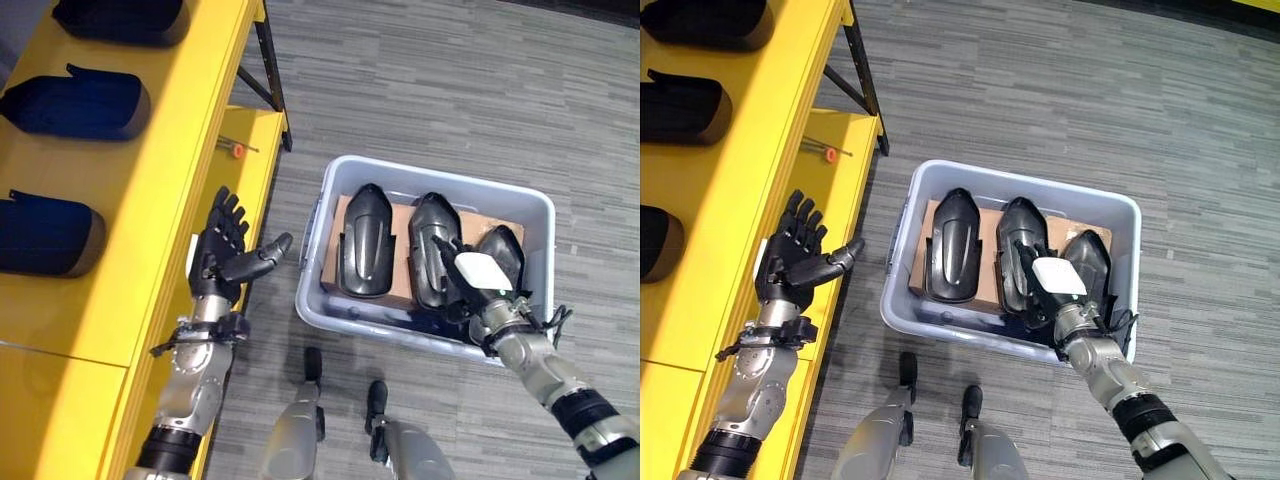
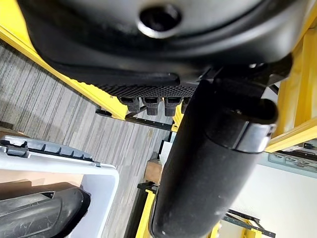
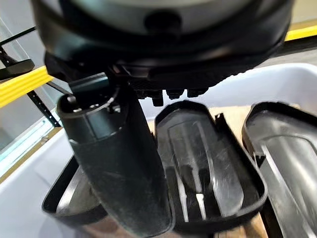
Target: Move parts from the plastic box to the shelf.
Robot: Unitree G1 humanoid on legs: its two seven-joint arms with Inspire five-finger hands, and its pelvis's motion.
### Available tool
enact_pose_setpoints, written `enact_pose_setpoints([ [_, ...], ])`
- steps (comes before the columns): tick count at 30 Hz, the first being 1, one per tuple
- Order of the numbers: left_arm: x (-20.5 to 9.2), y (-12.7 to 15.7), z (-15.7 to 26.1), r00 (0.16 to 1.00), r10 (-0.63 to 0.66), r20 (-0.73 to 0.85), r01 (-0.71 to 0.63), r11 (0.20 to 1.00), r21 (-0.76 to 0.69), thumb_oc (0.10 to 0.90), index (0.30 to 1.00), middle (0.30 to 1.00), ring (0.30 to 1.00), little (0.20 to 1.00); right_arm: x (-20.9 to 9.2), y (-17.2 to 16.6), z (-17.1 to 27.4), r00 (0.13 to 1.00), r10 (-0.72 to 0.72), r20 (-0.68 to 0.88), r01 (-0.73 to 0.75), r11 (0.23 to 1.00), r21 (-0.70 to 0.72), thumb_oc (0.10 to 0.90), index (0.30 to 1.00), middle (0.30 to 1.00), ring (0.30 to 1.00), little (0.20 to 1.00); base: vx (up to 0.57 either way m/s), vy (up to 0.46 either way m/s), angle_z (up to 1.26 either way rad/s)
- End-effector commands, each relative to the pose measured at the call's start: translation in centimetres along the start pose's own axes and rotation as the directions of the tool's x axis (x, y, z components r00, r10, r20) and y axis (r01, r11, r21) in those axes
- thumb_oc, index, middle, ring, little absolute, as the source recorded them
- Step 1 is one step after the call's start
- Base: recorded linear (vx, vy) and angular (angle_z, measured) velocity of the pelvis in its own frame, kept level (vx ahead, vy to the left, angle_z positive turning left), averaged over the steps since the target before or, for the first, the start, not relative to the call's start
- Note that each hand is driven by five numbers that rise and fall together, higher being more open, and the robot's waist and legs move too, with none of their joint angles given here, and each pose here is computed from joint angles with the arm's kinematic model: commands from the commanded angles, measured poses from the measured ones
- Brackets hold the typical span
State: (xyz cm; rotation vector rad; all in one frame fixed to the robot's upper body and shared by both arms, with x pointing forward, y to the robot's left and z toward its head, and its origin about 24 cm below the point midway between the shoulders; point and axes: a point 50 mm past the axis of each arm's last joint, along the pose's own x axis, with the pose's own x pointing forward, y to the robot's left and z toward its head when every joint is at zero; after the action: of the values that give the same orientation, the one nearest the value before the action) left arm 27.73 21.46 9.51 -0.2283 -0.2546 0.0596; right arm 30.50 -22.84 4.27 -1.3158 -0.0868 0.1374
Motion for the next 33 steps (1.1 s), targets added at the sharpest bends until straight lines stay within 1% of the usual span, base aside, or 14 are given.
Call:
enact_pose_setpoints([
  [1,0.8,-2.1,3.5,0.97,-0.055,0.238,0.077,0.994,-0.082,0.9,1.0,1.0,1.0,1.0,1.2,-2.8,1.0,0.99,-0.108,0.091,0.113,0.993,-0.046,0.9,1.0,1.0,1.0,1.0,-0.07,0.028,-0.1],
  [4,0.9,-2.4,3.6,0.968,-0.058,0.246,0.081,0.993,-0.081,0.9,1.0,1.0,1.0,1.0,1.5,-2.7,0.9,0.992,-0.105,0.072,0.109,0.993,-0.052,0.9,1.0,1.0,1.0,1.0,-0.09,0.022,-0.03],
  [8,1.4,-3.1,3.9,0.961,-0.081,0.264,0.105,0.991,-0.081,0.9,1.0,1.0,1.0,1.0,2.5,-2.8,0.8,0.994,-0.098,0.042,0.101,0.99,-0.096,0.9,1.0,1.0,1.0,1.0,-0.12,0.015,0.03],
  [9,1.5,-3.3,4.0,0.958,-0.092,0.273,0.13,0.984,-0.124,0.9,1.0,1.0,1.0,1.0,2.7,-2.7,0.6,0.996,-0.084,0.025,0.086,0.991,-0.101,0.9,1.0,1.0,1.0,1.0,-0.12,-0.002,0.08],
  [11,1.6,-3.6,4.4,0.949,-0.108,0.296,0.152,0.98,-0.13,0.9,1.0,1.0,1.0,1.0,3.0,-2.8,0.3,0.996,-0.087,-0.009,0.085,0.987,-0.137,0.9,1.0,1.0,1.0,1.0,-0.1,-0.011,0.07],
  [13,1.8,-3.8,4.5,0.953,-0.106,0.285,0.152,0.977,-0.147,0.9,1.0,1.0,1.0,1.0,3.4,-3.4,-0.3,0.99,-0.127,-0.063,0.115,0.98,-0.159,0.9,1.0,1.0,1.0,1.0,-0.07,-0.021,0.0],
  [17,1.9,-4.3,4.5,0.95,-0.135,0.282,0.18,0.974,-0.139,0.9,1.0,1.0,1.0,1.0,4.2,-5.0,-0.6,0.971,-0.217,-0.099,0.195,0.961,-0.196,0.9,1.0,1.0,1.0,1.0,-0.06,-0.011,-0.03],
  [20,1.8,-4.3,4.4,0.95,-0.137,0.282,0.182,0.973,-0.14,0.9,1.0,1.0,1.0,1.0,4.6,-7.0,-1.3,0.939,-0.317,-0.132,0.278,0.927,-0.253,0.9,1.0,1.0,1.0,1.0,-0.08,0.002,-0.05],
  [22,1.9,-4.4,4.4,0.948,-0.145,0.284,0.189,0.972,-0.137,0.9,1.0,1.0,1.0,1.0,4.7,-7.5,-1.4,0.937,-0.322,-0.135,0.274,0.917,-0.289,0.9,1.0,1.0,1.0,1.0,-0.05,-0.007,-0.04],
  [26,1.8,-4.5,4.4,0.948,-0.152,0.28,0.197,0.971,-0.139,0.9,1.0,1.0,1.0,1.0,4.4,-7.4,-2.6,0.926,-0.322,-0.196,0.249,0.913,-0.324,0.9,1.0,1.0,1.0,1.0,0.0,0.0,0.0],
  [33,1.7,-4.9,4.1,0.941,-0.208,0.266,0.247,0.962,-0.121,0.9,1.0,1.0,1.0,1.0,4.2,-8.1,-3.7,0.911,-0.352,-0.216,0.254,0.89,-0.379,0.9,1.0,1.0,1.0,1.0,0.0,-0.009,0.0],
])
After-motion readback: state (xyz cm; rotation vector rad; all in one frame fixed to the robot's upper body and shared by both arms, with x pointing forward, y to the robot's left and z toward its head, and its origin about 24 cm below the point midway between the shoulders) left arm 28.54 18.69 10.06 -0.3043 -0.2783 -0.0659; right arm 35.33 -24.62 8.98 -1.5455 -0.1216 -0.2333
